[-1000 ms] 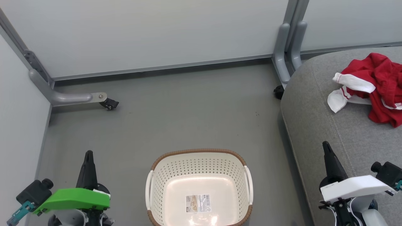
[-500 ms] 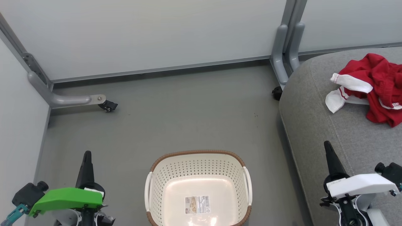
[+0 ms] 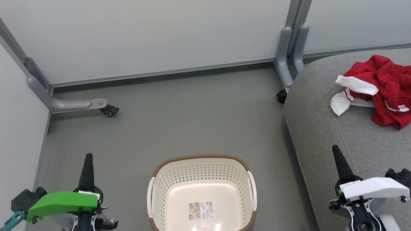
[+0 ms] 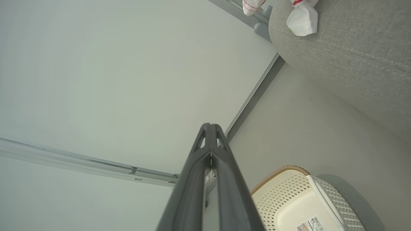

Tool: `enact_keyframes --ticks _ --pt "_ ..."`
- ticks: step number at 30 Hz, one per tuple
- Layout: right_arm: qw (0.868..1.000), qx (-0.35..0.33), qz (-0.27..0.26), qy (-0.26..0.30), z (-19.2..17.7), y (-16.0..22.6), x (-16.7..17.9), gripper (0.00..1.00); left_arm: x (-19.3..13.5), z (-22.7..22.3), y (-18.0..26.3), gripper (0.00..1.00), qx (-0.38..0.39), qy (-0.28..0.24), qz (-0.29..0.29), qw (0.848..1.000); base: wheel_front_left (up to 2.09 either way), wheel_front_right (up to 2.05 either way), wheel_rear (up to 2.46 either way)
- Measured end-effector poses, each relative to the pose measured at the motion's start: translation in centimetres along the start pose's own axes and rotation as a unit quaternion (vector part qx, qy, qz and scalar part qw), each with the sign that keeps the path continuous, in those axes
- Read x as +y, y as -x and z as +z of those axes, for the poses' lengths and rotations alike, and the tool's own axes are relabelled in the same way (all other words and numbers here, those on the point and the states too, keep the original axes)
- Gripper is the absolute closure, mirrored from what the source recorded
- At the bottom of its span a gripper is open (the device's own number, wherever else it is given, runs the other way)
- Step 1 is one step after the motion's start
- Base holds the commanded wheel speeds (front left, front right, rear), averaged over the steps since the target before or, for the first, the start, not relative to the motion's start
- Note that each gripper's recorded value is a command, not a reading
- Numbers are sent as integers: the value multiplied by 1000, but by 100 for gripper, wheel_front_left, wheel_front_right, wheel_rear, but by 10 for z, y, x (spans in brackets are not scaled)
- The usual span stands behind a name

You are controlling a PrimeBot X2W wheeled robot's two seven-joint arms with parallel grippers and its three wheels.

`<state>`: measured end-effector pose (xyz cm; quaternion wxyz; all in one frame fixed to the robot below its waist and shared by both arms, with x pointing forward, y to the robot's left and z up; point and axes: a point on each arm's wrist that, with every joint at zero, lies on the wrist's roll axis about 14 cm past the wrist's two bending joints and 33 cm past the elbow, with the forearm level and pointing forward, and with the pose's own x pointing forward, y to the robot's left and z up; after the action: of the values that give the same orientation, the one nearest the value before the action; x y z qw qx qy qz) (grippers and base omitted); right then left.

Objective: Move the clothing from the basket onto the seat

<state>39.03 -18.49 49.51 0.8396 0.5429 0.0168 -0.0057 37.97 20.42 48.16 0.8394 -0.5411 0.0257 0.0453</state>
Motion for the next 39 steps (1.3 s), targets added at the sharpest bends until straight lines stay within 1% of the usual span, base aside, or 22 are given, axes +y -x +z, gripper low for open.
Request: enact_keyframes --ticks 20,39 --pt "996 -3 2 -90 7 0 1 100 -8 2 -3 100 5 91 -15 996 0 0 0" --pt "987 -4 5 -163 12 2 1 100 -15 3 -4 100 12 163 -29 986 0 0 0"
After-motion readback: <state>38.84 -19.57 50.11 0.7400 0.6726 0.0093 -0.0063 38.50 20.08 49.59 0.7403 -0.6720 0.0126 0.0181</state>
